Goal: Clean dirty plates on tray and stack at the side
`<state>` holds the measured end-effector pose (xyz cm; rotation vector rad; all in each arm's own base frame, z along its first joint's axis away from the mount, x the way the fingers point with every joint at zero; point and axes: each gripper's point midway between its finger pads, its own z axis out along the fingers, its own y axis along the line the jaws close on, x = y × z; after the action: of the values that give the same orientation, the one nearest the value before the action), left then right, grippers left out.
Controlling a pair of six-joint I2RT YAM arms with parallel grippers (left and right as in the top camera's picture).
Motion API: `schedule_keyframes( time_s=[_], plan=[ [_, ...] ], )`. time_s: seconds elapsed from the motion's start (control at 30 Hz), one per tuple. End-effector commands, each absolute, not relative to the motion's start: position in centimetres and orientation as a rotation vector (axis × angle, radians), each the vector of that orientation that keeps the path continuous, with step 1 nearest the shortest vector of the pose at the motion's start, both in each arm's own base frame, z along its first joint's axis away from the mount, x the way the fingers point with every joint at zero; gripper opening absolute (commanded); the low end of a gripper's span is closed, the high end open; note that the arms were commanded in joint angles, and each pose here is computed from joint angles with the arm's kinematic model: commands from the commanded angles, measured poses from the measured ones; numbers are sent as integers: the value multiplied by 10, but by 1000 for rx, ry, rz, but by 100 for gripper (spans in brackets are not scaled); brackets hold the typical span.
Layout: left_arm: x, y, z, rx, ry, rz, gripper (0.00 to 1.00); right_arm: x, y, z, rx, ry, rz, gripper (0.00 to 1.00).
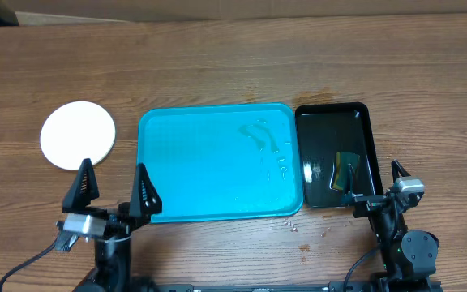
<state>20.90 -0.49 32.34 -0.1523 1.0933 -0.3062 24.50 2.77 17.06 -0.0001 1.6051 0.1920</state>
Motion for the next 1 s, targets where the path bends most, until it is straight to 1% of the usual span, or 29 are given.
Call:
schedule_keyframes(
  time_s=[0.0, 0.23, 0.43, 0.57, 0.67, 0.97],
  plan=[
    [217, 10, 301, -248, 1117, -278, 100, 245, 24, 170, 19, 1597, 185, 100],
    [235, 9, 248, -268, 1251, -266, 100, 245, 24, 170, 19, 1597, 185, 100],
    [246, 9, 191, -288, 1482, -225, 100, 245, 24, 170, 20, 1597, 185, 100],
    [246, 4, 155, -194, 1641, -146, 100, 245, 24, 170, 19, 1597, 185, 100],
    [246, -7, 156, -27, 1647, -85, 100, 245, 24, 170, 20, 1597, 185, 100],
    [246, -11, 157, 0, 1644, -97, 100, 245, 24, 170, 19, 1597, 185, 100]
  ],
)
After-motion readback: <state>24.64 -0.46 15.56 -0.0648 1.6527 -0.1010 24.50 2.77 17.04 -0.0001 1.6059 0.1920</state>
